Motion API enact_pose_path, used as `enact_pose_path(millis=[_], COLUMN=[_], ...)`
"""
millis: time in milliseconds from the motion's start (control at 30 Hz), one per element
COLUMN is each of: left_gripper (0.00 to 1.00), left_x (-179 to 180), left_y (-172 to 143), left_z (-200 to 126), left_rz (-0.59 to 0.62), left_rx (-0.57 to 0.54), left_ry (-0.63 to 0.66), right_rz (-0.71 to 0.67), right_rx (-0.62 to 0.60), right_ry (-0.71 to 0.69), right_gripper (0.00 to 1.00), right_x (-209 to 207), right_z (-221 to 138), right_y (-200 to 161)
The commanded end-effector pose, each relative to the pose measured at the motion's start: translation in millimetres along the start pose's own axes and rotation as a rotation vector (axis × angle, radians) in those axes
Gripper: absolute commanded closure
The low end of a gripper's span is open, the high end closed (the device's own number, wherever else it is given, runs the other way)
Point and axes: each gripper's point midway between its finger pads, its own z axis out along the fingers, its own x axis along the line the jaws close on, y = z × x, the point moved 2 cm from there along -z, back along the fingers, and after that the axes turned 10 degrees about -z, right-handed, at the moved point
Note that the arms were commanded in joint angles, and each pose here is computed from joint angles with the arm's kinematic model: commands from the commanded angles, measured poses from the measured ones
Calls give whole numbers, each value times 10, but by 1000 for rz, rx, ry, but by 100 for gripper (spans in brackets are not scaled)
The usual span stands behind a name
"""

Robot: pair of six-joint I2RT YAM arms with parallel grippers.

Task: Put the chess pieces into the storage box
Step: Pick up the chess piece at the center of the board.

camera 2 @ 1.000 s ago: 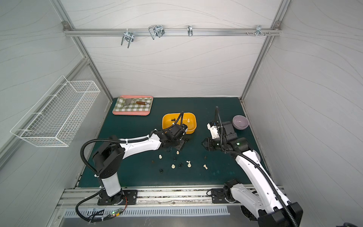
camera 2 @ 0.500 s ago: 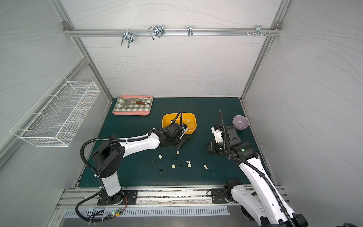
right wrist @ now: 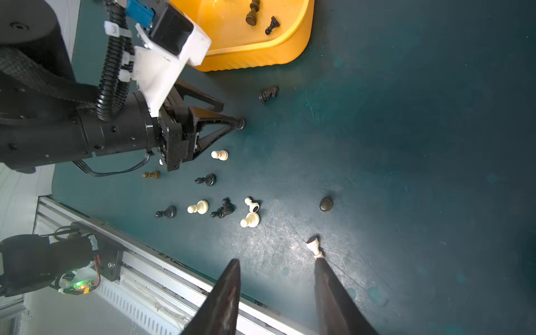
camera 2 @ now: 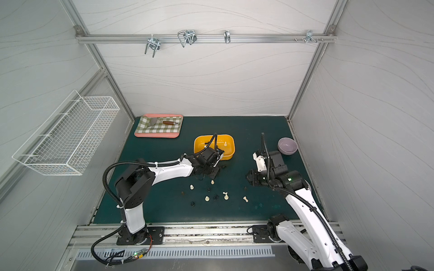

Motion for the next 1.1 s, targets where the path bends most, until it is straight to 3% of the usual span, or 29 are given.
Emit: enact_pose_path(millis=[0, 533, 767, 1067], left_gripper=[63, 76, 90, 95], left_x=[-26, -8, -35, -117], left_y=[46, -15, 10, 176], left_z=[55, 167, 161, -166], left_rz=[7, 12, 21, 32], left_rx=[-18, 5, 1, -41], left_ry=[-20, -15, -28, -73], right_rz=[15, 18, 19, 20], right_rx=[25, 30, 33, 39], right_ry=[-1, -5, -8, -6], right_gripper=[56, 56, 56, 56], right_x=[-13, -22, -30, -25], right_z=[4, 9, 18, 17], right_y=[-85, -100, -104, -113])
